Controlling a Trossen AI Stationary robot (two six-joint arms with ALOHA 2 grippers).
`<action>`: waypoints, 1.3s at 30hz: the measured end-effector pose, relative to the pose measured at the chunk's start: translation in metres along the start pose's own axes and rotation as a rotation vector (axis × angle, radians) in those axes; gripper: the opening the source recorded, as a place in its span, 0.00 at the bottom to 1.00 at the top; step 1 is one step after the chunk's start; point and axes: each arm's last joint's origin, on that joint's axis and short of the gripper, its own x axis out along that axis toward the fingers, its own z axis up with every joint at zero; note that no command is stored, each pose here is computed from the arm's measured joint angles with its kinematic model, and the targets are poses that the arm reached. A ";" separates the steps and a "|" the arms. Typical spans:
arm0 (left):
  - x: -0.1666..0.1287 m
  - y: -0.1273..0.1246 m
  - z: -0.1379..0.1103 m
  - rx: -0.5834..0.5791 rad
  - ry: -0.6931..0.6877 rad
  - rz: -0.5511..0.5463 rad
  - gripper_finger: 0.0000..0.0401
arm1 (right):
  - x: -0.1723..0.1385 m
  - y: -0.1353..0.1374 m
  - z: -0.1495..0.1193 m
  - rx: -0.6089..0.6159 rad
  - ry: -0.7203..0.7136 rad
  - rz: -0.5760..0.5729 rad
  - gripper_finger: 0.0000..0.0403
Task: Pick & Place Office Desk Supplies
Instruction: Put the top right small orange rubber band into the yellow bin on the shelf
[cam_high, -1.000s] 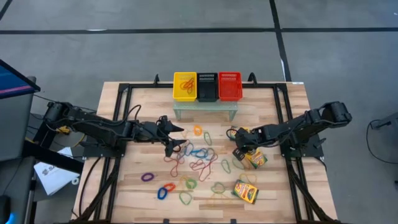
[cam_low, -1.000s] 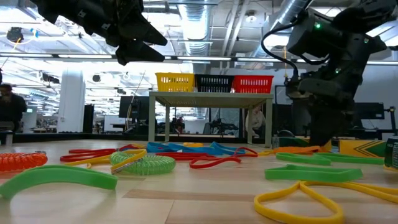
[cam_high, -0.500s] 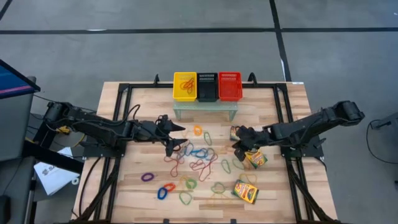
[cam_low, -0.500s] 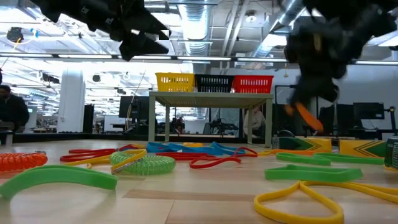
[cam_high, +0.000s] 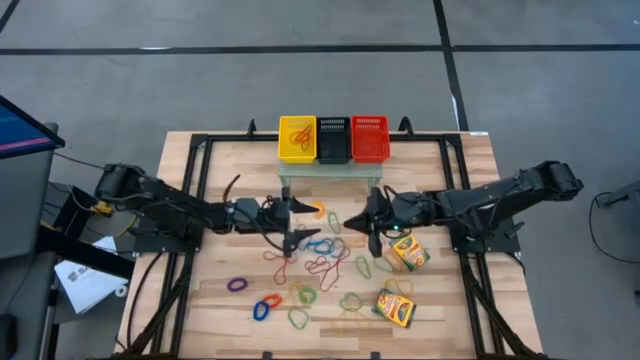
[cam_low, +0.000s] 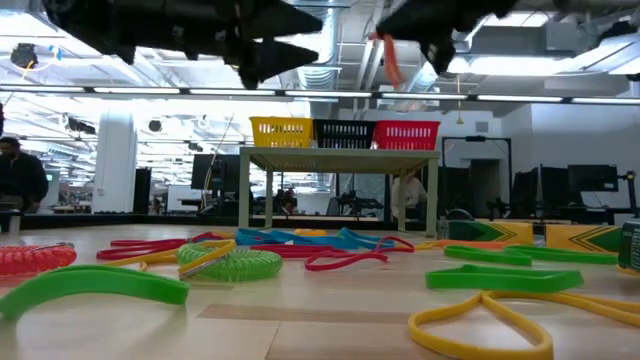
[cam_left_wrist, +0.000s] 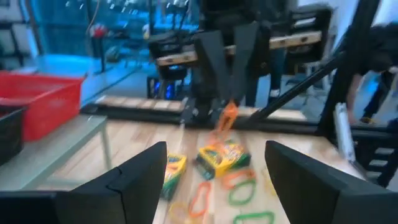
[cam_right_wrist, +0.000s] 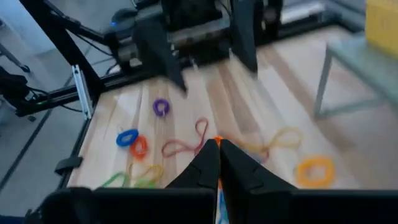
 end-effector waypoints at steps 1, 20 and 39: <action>0.001 -0.001 0.001 -0.004 -0.027 -0.019 0.68 | 0.001 0.001 0.004 -0.018 0.000 0.000 0.00; 0.038 0.006 0.006 0.065 -0.038 -0.083 0.72 | 0.004 -0.006 0.021 -0.051 -0.080 -0.015 0.00; 0.073 0.011 0.005 0.074 -0.015 -0.169 0.54 | 0.004 -0.005 0.021 -0.064 -0.088 -0.009 0.00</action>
